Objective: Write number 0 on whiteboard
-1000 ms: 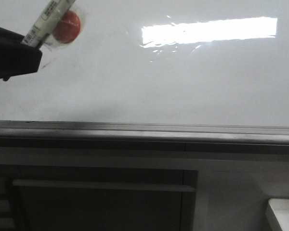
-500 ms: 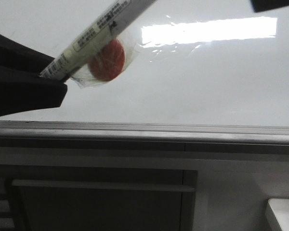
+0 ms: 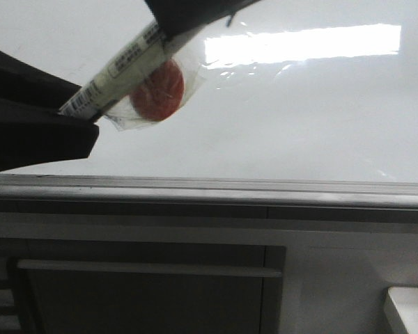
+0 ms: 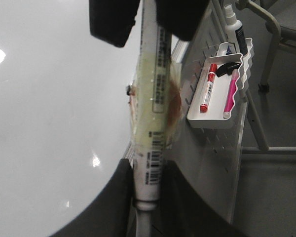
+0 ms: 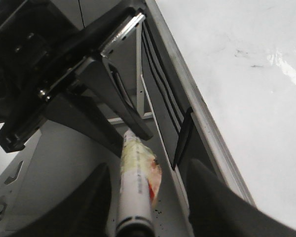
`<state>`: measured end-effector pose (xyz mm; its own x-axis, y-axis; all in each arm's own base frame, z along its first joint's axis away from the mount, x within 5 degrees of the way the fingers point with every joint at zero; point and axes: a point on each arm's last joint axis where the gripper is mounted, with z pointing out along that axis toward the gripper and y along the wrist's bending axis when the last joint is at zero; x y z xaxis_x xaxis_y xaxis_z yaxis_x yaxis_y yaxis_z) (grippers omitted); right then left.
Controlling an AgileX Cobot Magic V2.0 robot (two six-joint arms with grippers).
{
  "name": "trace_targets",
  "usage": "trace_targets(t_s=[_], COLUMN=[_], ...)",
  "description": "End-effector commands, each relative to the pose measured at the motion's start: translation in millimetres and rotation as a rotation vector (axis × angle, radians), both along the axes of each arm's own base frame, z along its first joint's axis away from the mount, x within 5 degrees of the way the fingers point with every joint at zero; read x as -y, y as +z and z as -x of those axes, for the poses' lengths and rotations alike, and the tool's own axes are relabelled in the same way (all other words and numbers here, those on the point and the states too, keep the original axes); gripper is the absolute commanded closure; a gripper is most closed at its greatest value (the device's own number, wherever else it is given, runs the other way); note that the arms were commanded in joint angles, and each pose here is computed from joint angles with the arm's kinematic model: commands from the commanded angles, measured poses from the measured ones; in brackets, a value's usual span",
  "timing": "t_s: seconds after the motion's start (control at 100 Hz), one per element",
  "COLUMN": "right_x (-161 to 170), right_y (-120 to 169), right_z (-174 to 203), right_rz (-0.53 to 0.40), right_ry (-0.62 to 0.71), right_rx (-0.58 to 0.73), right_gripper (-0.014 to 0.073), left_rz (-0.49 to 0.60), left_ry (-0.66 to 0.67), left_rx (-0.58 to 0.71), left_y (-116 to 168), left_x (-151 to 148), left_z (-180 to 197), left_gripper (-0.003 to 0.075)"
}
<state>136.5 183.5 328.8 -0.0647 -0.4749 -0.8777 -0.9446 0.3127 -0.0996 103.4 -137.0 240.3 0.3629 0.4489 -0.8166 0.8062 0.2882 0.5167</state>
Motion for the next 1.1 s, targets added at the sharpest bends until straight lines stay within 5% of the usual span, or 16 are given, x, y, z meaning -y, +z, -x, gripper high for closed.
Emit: trace_targets(t_s=[0.0, 0.92, 1.09], right_x=[-4, -7, -7], right_y=[13, -7, -6], right_z=[-5, -6, -6], right_rz=[-0.047, 0.03, 0.028], right_ry=[-0.017, 0.026, 0.023], right_rx=[0.025, 0.022, 0.025], right_gripper=[0.0278, 0.0283, 0.0487], left_rz=[0.086, 0.138, 0.123], left_ry=[-0.027, -0.003, 0.004], left_rx=[0.008, -0.125, -0.135], left_y=[14, -3, -7], left_x=[5, 11, 9], left_z=[1, -4, -3], left_gripper=[0.0741, 0.0741, 0.0741])
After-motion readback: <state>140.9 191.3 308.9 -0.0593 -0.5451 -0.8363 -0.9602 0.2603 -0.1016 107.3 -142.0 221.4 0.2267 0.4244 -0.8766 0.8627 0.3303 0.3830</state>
